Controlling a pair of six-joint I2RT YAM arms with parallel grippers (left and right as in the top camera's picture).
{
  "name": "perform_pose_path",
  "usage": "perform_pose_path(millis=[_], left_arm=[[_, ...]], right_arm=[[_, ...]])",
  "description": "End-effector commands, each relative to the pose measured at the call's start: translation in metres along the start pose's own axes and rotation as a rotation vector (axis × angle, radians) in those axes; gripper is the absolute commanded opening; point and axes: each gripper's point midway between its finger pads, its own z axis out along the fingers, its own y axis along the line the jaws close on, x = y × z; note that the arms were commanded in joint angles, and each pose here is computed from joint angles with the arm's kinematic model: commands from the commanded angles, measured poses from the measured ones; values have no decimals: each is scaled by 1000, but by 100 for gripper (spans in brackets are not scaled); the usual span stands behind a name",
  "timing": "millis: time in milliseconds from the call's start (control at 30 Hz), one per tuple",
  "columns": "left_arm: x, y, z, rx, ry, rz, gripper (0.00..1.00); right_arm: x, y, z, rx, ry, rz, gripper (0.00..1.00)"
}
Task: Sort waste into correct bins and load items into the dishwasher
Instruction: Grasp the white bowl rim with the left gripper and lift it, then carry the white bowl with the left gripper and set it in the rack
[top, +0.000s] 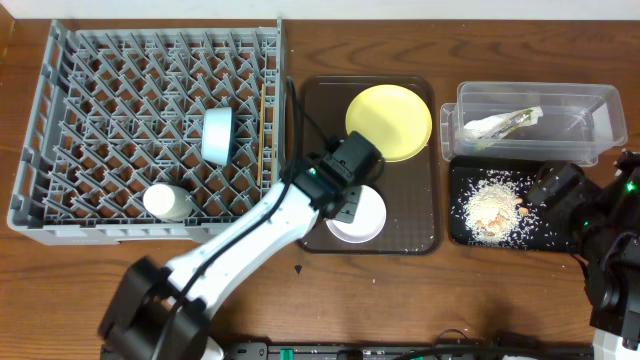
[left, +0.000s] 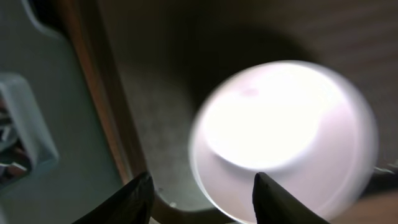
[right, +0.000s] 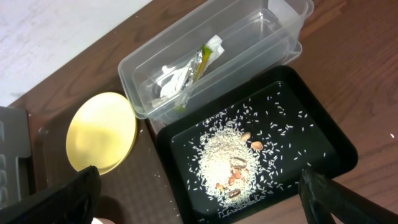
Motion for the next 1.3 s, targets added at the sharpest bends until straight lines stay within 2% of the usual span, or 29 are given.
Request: perform_pose_path(millis=[0, 167, 300, 367, 567, 667, 733, 767, 833, 867, 933, 967, 1133, 1267], left_arm=[[13, 7, 36, -4, 100, -35, 53], [17, 1, 60, 51, 154, -56, 50], [15, -8, 64, 96, 158, -49, 27], [13, -12, 64, 119, 151, -49, 8], [13, -18, 63, 150, 155, -44, 8], [14, -19, 64, 155, 161, -43, 17], [16, -19, 68, 152, 169, -42, 17], [17, -19, 71, 149, 176, -42, 22], [21, -20, 77, 145, 195, -41, 24], [24, -19, 81, 142, 207, -41, 21], [26, -20, 83, 143, 219, -41, 9], [26, -19, 83, 144, 217, -42, 8], [3, -16, 52, 145, 160, -23, 7], [-34, 29, -13, -41, 11, -41, 7]], right_arm=[[-6, -1, -4, 7, -20, 8, 99], [-5, -1, -4, 7, -20, 8, 99], [-6, -1, -4, 7, -20, 8, 99], [-6, -1, -4, 7, -20, 8, 99], [-6, -1, -4, 7, -20, 8, 99], [-6, -1, -4, 7, -20, 8, 99], [-6, -1, -4, 7, -20, 8, 99], [-5, -1, -4, 7, -20, 8, 99], [-5, -1, -4, 7, -20, 8, 99], [-5, -1, -4, 7, -20, 8, 99], [-6, -1, -4, 7, -20, 8, 99], [-5, -1, -4, 8, -20, 8, 99], [-6, -1, -4, 7, -20, 8, 99], [-6, -1, -4, 7, -20, 8, 99]])
